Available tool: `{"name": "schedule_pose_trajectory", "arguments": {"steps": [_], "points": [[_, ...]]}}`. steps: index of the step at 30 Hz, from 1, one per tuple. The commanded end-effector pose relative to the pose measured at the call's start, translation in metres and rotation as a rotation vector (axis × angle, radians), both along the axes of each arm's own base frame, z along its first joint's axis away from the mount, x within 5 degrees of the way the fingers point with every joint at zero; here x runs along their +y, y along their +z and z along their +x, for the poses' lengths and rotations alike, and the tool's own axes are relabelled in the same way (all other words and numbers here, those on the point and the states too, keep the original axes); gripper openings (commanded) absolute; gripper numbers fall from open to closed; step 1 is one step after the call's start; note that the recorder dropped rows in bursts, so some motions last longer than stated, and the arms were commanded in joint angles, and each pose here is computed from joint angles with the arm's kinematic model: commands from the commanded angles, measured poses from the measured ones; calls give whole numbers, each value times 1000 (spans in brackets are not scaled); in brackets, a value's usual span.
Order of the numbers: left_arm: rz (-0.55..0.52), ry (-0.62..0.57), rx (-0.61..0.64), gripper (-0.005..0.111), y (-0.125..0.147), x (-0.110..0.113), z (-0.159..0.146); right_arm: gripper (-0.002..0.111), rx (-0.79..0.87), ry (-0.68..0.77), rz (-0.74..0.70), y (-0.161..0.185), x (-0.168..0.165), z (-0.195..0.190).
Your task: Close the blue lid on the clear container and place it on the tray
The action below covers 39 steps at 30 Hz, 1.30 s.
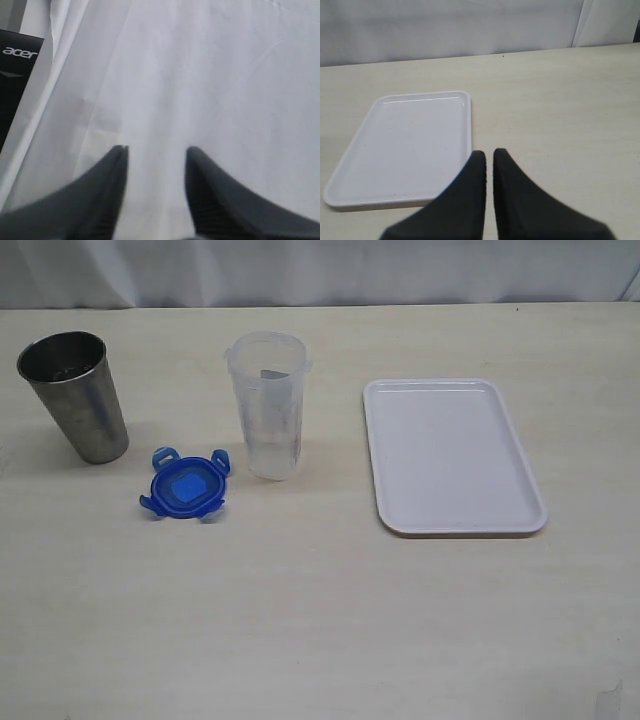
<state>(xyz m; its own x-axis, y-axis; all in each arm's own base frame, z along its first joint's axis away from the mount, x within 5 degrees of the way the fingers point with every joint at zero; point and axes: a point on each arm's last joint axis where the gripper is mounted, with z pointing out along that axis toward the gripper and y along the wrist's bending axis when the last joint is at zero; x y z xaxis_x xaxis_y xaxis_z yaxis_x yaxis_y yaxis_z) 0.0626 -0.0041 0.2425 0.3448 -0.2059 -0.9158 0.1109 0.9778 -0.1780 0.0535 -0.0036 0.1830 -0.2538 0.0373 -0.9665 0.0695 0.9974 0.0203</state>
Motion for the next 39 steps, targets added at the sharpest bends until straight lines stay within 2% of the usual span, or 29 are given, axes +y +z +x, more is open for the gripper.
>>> {"name": "schedule_pose_trajectory", "arguments": {"steps": [1, 3, 4, 9, 15, 27, 33, 39], "points": [[27, -43, -23, 90, 4, -4, 12, 5, 0, -8, 2, -1, 0, 0], [55, -60, 1, 100, 2, -6, 18, 5, 0, -8, 2, -1, 0, 0], [61, -64, 19, 102, 0, -7, 22, 5, 0, -8, 2, -1, 0, 0], [127, -74, 82, 101, -9, -9, 48, 5, 0, -8, 2, -1, 0, 0], [179, -87, 268, 101, -35, -10, 79, 5, 0, -8, 2, -1, 0, 0], [186, -219, 457, 101, -84, -18, 139, 5, 0, -8, 2, -1, 0, 0], [174, -212, 567, 101, -113, -16, 166, 5, 0, -8, 2, -1, 0, 0], [181, -223, 592, 101, -131, -16, 194, 5, 0, -8, 2, -1, 0, 0]]}}
